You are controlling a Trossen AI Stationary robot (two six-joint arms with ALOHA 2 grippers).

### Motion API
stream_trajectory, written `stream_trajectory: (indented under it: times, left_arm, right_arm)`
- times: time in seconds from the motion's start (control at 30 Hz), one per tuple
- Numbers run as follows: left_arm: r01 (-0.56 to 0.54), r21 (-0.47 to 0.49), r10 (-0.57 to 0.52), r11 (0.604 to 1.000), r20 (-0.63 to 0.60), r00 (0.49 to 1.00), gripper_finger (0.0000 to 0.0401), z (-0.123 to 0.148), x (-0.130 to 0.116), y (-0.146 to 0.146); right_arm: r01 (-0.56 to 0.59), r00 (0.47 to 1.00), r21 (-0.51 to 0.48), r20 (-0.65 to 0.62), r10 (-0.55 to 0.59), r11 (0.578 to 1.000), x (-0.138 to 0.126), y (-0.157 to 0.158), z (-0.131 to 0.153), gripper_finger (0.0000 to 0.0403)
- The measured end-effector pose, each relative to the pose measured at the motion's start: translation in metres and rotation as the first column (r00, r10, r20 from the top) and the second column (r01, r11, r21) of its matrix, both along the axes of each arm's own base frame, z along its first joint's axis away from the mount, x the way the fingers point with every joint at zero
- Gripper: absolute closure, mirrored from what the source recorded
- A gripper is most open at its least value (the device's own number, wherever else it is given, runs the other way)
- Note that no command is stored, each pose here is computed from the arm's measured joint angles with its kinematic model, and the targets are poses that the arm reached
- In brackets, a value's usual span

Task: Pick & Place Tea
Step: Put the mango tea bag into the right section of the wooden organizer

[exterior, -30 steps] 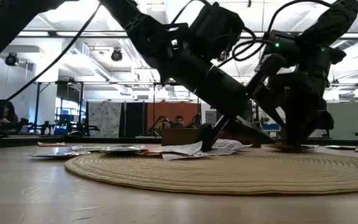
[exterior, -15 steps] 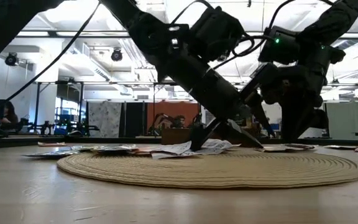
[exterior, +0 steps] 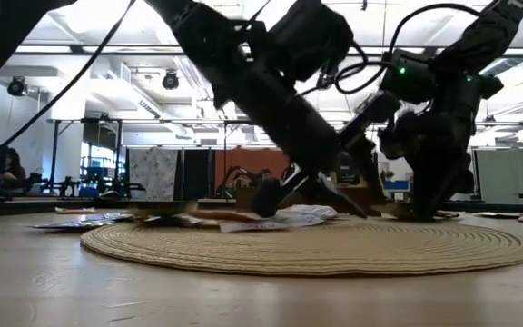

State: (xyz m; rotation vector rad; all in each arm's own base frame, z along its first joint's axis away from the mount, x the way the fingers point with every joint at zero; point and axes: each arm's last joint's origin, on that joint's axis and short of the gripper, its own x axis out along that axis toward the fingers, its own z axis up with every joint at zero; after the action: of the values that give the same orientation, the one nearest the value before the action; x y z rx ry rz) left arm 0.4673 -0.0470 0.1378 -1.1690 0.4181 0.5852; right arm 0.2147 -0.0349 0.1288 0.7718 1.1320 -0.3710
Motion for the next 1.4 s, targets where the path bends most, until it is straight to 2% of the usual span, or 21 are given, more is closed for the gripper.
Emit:
stream_trajectory:
  times: [0.13,0.27,0.43,1.2,1.4]
  left_arm:
    - [-0.025,-0.02,0.026,0.999,0.023,0.999,0.028,-0.001,0.002,0.004]
    - [-0.03,-0.021,0.03,0.999,0.032,0.999,0.028,-0.001,0.002,0.006]
    - [-0.035,-0.02,0.035,0.999,0.032,0.999,0.028,-0.001,0.003,0.008]
    - [-0.06,0.018,0.058,0.998,0.084,0.995,0.028,-0.009,0.011,0.013]
    - [-0.039,0.037,0.036,0.999,0.077,0.996,0.0308,-0.009,0.011,0.012]
  right_arm:
    - [-0.004,0.999,0.012,-0.035,0.005,1.0,0.003,0.0,-0.009,0.0321]
    - [-0.021,1.0,0.047,-0.004,0.021,0.999,0.006,0.0,-0.01,0.0327]
    - [-0.021,0.999,0.046,0.045,0.019,0.999,0.008,0.0,-0.004,0.0339]
    - [-0.017,0.997,0.048,0.071,0.013,0.999,0.01,0.0,-0.003,0.0344]
    - [-0.017,0.997,0.048,0.072,0.014,0.999,0.011,0.0,-0.003,0.0344]
